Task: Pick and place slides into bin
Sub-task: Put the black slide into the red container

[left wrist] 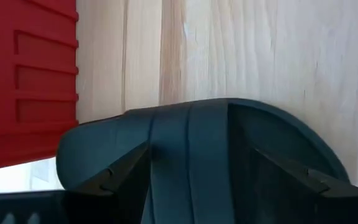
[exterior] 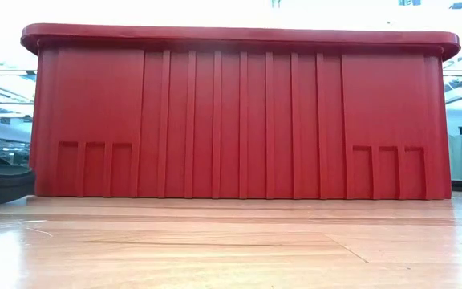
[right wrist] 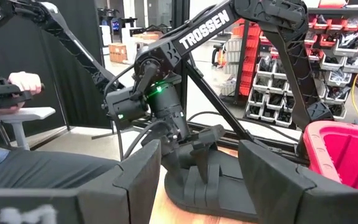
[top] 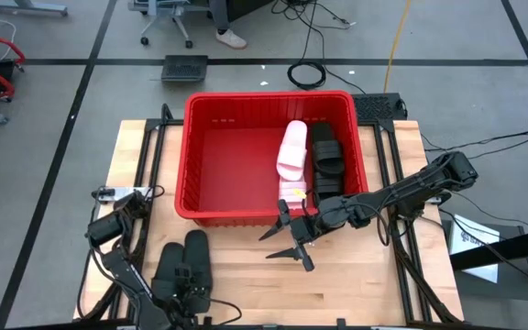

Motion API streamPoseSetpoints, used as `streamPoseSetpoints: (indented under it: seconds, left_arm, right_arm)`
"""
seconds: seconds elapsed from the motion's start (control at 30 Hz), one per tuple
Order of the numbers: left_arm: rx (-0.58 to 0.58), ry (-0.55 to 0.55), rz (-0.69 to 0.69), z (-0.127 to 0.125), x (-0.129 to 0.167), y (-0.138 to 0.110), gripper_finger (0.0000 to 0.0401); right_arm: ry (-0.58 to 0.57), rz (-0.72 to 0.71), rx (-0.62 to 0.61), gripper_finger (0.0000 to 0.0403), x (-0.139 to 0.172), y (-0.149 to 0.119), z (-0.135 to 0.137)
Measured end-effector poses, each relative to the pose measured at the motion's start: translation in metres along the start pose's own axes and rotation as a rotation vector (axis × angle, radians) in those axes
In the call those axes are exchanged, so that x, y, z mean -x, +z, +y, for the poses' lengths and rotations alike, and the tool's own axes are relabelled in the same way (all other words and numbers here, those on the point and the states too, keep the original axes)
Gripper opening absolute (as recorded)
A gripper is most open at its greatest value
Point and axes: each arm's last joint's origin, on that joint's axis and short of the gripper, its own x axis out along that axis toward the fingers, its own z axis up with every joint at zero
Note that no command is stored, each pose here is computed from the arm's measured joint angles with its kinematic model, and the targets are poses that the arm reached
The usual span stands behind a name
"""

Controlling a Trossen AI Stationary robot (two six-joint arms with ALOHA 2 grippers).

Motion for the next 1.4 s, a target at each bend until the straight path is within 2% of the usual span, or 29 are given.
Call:
streamPoseSetpoints:
  seconds: [0.47,0.73,0.93,1.23,1.33,1.4]
  left_arm:
    - [-0.021,0.080,0.035,0.003,-0.012,0.002,0.0252]
    - [-0.048,0.238,0.133,0.004,-0.036,0.001,0.0252]
    - [0.021,0.301,0.190,0.013,-0.040,0.003,0.0252]
    - [0.049,0.306,0.194,0.015,-0.042,0.007,0.0252]
    - [0.060,0.308,0.197,0.017,-0.043,0.008,0.0234]
    - [0.069,0.309,0.199,0.017,-0.044,0.009,0.0207]
  right_arm:
    - [0.000,0.019,-0.020,0.0208,0.000,-0.002,0.000]
    - [0.000,0.024,-0.030,0.0208,0.000,-0.002,0.000]
    - [0.000,0.027,-0.032,0.0208,0.000,-0.003,0.000]
    - [0.000,0.027,-0.036,0.0208,0.000,-0.003,0.000]
    - [0.000,0.027,-0.036,0.0208,0.000,-0.003,0.000]
    - [0.000,0.027,-0.036,0.0208,0.000,-0.003,0.000]
